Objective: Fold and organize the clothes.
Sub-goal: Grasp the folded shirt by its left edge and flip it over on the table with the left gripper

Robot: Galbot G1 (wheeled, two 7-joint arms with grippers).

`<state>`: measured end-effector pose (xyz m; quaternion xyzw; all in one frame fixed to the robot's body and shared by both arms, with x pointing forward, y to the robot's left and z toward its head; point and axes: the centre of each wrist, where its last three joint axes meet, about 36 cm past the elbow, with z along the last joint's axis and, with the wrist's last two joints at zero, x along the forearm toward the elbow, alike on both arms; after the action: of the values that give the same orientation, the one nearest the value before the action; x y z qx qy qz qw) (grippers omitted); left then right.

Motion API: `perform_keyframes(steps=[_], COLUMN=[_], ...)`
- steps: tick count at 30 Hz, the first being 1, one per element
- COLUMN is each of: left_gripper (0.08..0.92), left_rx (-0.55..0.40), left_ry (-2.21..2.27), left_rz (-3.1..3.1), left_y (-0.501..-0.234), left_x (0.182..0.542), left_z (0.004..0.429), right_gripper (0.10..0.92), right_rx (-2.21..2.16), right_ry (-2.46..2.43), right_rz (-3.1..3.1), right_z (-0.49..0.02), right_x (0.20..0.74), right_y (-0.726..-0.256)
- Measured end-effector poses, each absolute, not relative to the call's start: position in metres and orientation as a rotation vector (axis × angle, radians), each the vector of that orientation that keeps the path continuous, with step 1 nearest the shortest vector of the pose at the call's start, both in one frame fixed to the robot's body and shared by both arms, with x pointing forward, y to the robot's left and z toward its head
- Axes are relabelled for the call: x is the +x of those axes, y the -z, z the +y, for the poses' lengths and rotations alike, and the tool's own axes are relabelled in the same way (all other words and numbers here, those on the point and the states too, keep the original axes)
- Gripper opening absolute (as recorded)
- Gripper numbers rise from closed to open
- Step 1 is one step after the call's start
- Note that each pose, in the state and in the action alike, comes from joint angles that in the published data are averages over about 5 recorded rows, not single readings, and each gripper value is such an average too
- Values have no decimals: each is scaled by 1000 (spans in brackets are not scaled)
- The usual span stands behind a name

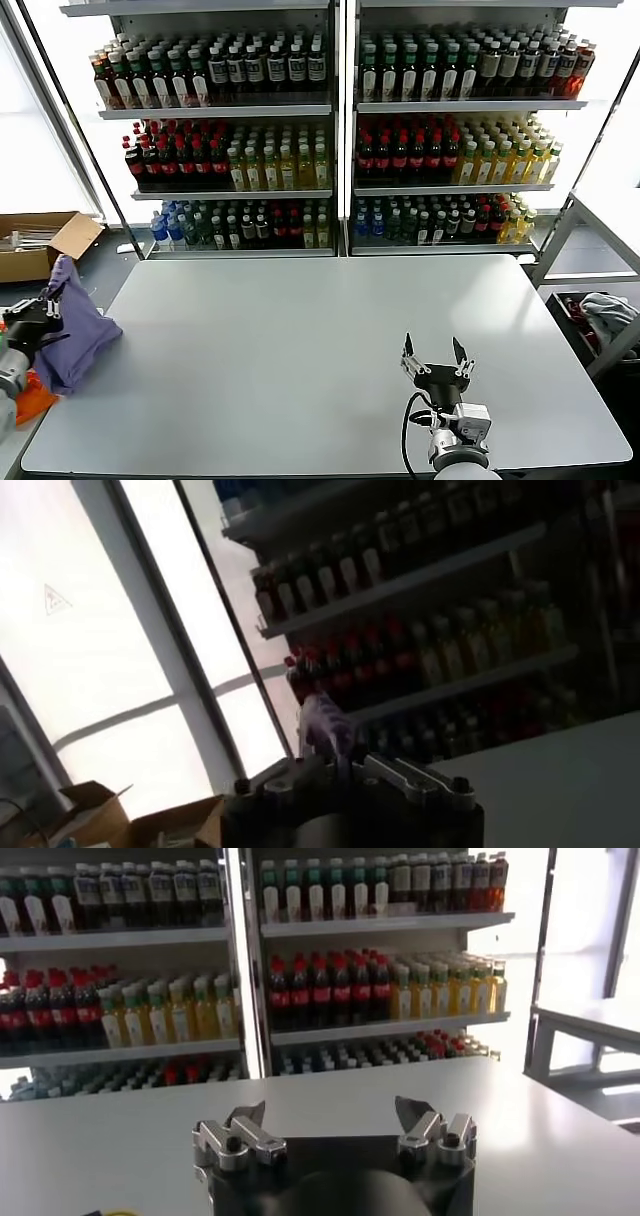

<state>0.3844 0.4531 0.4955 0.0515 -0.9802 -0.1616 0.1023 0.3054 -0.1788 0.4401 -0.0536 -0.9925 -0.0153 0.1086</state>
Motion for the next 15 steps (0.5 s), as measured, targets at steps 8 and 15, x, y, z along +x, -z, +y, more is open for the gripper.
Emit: perform_keyframes(steps=[8, 15], left_gripper=[127, 127], left_rx=[-174, -412], left_ry=[330, 222], left_rz=[-2880, -2832], left_y=[-450, -422], left_x=[388, 396], left_z=[319, 219], right_gripper=[823, 823], right_rx=[-210, -247], right_ry=[29, 14], right_rz=[-2892, -2873], right_z=[-177, -173], right_x=[295, 286], right_y=[-433, -430])
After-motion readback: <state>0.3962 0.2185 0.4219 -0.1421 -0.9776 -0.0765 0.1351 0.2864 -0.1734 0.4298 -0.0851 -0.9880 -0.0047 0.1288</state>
